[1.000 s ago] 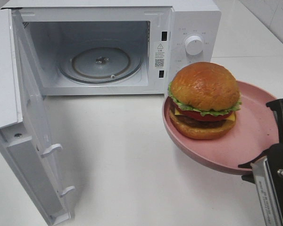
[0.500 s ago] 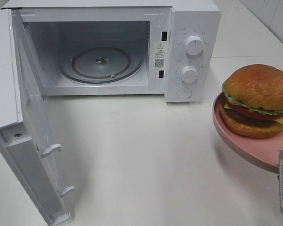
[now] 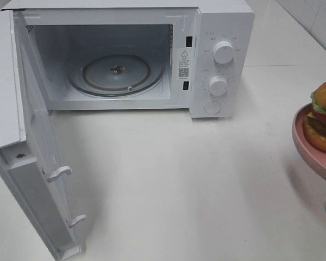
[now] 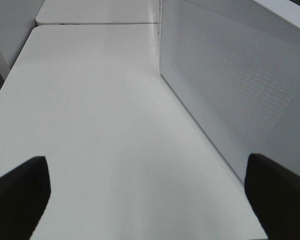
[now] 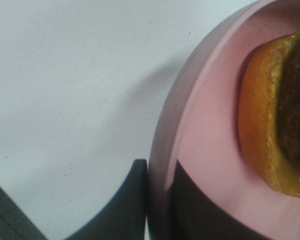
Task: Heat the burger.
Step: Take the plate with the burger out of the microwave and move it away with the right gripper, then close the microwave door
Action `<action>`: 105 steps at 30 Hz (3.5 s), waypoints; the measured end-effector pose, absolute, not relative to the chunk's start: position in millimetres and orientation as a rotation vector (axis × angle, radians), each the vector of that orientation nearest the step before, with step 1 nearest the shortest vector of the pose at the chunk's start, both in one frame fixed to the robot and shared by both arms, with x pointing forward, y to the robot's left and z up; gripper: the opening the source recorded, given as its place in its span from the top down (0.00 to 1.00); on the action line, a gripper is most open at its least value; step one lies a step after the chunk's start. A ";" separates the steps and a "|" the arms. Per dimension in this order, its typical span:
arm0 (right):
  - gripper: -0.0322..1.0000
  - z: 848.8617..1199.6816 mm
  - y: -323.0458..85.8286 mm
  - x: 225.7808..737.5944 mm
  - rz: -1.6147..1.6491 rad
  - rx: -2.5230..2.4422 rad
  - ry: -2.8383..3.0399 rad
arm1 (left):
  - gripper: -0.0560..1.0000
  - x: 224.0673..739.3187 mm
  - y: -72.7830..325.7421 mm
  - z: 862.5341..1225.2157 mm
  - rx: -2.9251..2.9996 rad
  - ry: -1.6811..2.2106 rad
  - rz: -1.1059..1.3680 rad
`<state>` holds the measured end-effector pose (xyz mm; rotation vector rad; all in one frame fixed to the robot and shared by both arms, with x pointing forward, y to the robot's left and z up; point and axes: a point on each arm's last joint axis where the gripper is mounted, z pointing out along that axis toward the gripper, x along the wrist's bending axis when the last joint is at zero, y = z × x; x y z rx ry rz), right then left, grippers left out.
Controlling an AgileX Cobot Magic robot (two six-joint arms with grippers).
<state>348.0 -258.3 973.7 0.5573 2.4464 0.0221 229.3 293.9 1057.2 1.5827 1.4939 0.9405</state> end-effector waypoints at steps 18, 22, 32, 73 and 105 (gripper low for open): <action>0.88 970.4 -227.3 393.4 -0.068 1.153 2.252 | 0.02 229.3 293.9 1057.2 1.583 1.494 0.941; 0.88 964.9 -222.5 400.5 -0.102 1.242 2.204 | 0.02 229.3 293.9 1057.2 1.583 1.494 0.941; 0.88 945.6 -224.1 424.4 -0.253 1.419 2.087 | 0.02 229.3 293.9 1057.2 1.583 1.494 0.941; 0.87 869.5 -237.6 462.9 -0.266 1.617 1.924 | 0.02 229.3 293.9 1057.2 1.583 1.494 0.941; 0.25 961.5 -227.3 419.4 0.117 1.659 2.240 | 0.02 229.3 293.9 1057.2 1.583 1.494 0.941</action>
